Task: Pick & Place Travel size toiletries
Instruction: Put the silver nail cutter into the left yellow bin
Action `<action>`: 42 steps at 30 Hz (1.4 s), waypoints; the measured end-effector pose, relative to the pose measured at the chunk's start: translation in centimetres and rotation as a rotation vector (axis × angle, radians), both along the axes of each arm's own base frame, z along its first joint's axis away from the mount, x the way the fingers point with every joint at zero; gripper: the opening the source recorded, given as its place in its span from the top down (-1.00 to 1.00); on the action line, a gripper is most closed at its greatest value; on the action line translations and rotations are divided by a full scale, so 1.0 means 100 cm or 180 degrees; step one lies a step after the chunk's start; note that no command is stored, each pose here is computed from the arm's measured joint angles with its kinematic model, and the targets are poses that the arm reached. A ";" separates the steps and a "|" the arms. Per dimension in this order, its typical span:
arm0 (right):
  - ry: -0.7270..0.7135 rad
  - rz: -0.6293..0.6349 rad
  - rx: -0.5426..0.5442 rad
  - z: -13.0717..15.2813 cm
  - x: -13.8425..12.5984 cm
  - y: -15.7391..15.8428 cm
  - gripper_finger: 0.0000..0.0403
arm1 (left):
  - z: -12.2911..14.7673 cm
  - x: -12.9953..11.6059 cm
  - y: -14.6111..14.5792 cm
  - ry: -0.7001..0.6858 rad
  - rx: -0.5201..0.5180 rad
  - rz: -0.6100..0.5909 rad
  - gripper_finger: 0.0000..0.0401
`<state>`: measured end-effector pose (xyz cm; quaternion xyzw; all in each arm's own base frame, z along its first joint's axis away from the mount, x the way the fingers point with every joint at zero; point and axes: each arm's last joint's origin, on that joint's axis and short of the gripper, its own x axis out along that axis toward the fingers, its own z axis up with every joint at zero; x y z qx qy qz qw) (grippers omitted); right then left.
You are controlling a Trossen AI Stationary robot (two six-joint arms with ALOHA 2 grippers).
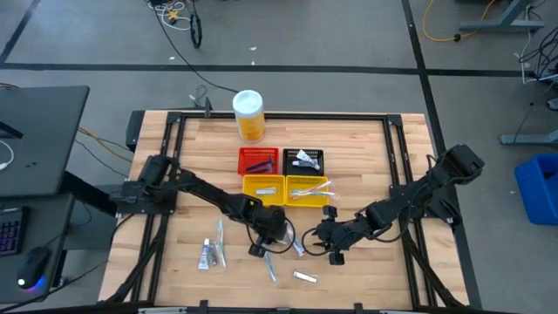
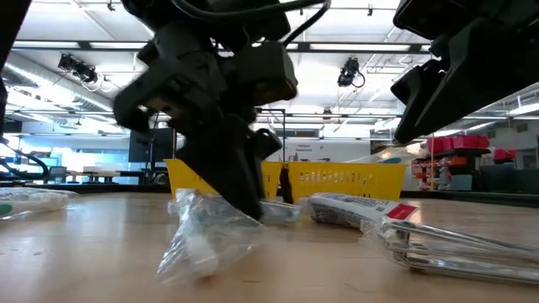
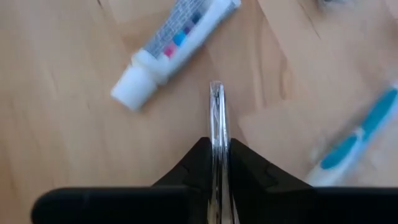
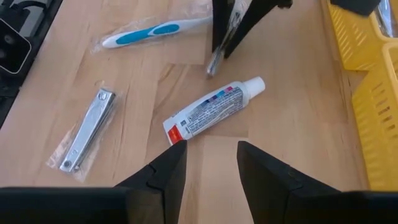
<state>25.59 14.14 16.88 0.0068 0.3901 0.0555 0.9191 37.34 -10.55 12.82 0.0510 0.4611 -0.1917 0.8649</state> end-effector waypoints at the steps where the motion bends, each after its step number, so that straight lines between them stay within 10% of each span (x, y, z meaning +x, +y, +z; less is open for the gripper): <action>1: 0.0002 0.0000 -0.0001 0.000 0.000 0.000 0.26 | 0.002 0.000 0.000 -0.0016 -0.0025 0.0029 0.75; 19: 0.0002 -0.0018 -0.0002 0.000 0.001 -0.002 0.25 | 0.093 -0.041 0.061 -0.0080 0.0931 0.1230 0.73; 42: 0.0032 -0.0011 -0.0030 -0.001 0.000 -0.002 0.28 | 0.035 -0.060 0.125 0.0381 0.0374 0.1600 0.72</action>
